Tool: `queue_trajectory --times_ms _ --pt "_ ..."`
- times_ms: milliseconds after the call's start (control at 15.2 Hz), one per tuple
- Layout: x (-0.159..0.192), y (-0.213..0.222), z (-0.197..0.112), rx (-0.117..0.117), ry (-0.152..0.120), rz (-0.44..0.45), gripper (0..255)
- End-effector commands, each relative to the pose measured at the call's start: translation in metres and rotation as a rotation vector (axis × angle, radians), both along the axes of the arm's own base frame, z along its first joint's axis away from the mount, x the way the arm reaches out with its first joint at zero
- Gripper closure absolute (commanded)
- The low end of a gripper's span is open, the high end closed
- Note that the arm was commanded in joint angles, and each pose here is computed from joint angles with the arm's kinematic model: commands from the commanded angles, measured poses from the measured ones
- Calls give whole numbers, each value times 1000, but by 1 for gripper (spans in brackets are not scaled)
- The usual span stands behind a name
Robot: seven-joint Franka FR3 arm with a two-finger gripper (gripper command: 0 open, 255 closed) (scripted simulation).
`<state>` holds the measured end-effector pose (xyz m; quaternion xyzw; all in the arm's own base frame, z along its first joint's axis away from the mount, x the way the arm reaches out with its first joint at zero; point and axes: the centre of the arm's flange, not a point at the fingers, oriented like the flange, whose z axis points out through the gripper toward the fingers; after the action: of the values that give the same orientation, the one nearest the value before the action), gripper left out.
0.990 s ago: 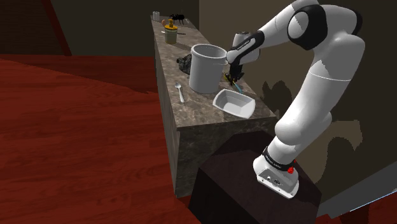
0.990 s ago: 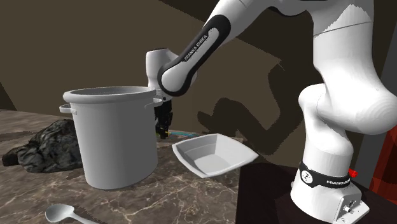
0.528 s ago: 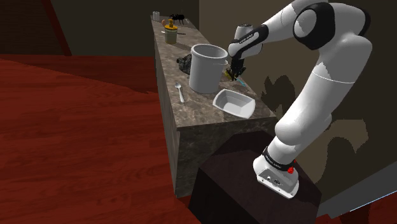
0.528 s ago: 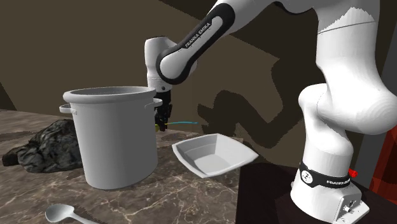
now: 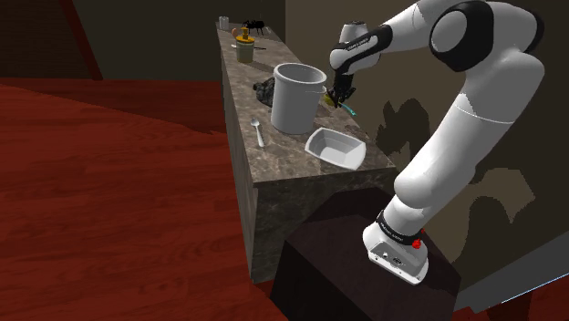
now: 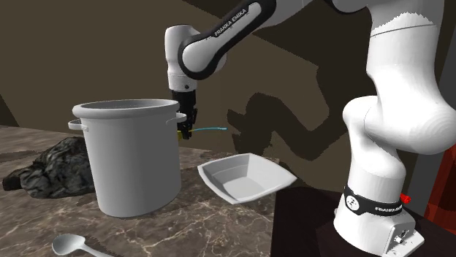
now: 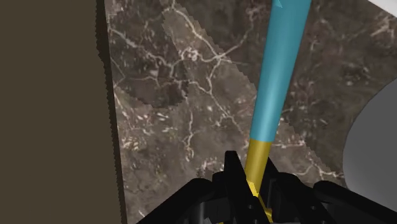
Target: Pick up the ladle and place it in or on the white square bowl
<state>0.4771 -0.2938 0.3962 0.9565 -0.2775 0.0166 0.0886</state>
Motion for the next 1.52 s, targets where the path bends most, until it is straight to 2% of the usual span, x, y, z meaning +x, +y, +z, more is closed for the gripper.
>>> queue_trajectory --times_ms 0,264,1452 --pt "0 -1 10 0 0 0 255" --pt "0 -1 27 0 0 0 255" --pt "-130 199 36 0 0 0 255"
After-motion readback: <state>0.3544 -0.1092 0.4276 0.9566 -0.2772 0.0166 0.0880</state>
